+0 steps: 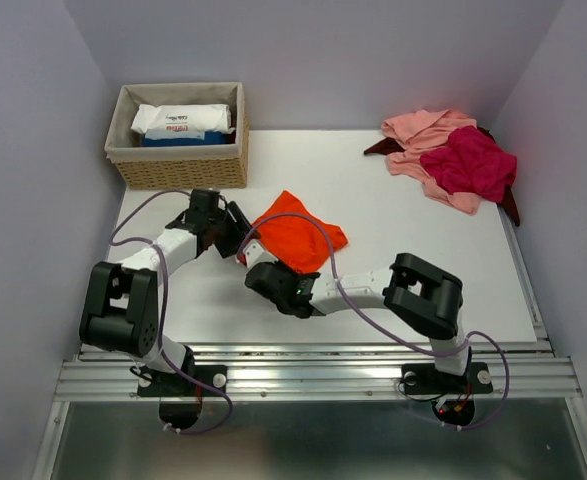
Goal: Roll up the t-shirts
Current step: Roll the T-shirt to the center of the board.
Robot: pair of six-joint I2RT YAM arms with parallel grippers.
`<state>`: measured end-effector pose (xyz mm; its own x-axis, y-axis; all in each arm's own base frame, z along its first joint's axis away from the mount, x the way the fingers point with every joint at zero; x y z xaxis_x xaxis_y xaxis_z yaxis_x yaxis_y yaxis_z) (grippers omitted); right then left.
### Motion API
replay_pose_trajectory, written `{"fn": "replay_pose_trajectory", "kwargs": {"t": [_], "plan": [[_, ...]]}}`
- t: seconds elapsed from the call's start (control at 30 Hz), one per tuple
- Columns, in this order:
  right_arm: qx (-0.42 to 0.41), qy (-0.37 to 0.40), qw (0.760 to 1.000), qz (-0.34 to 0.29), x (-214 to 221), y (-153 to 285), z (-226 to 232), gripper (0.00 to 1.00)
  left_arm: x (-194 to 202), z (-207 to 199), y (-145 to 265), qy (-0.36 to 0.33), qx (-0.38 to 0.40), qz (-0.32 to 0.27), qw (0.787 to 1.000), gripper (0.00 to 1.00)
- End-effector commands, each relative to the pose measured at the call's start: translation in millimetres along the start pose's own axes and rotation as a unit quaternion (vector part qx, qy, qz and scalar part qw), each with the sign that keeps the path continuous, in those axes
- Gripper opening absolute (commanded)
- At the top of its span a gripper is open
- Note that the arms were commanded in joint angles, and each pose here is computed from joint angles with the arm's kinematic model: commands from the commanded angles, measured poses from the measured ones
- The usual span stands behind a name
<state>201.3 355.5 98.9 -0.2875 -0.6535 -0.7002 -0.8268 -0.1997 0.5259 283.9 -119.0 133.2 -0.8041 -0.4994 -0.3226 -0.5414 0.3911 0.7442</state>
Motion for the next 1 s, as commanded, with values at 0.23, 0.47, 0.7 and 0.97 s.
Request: {"fn": "replay_pose_trajectory", "kwargs": {"t": [0.23,0.47,0.7,0.97], "plan": [[-0.174,-0.186,0.967,-0.006,-35,6,-38,0.01,-31,-37,71,-0.087,0.041,-0.063,0.993,0.71],[-0.271,-0.231,0.934,0.016,-41,4,-50,0.01,-33,-36,83,-0.091,0.044,-0.074,0.992,0.70],[-0.341,-0.296,0.891,0.047,-38,-1,-61,0.01,-30,-33,82,-0.092,0.044,-0.069,0.992,0.70],[-0.405,-0.371,0.832,0.080,-26,-13,-76,0.01,-30,-35,84,-0.097,0.050,-0.071,0.991,0.70]]}}
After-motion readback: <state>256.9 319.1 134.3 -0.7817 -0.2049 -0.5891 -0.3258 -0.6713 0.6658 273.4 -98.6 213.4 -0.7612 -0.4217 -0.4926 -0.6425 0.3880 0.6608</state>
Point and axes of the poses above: each gripper's point midway between its finger pads, its own y axis back along the fingers, its own z axis along the line the jaws close on, x = y × z, the point moved 9 cm from there along y, back along the fingers, and after that the axes turned 3 degrees about -y, right-handed, at the moved point
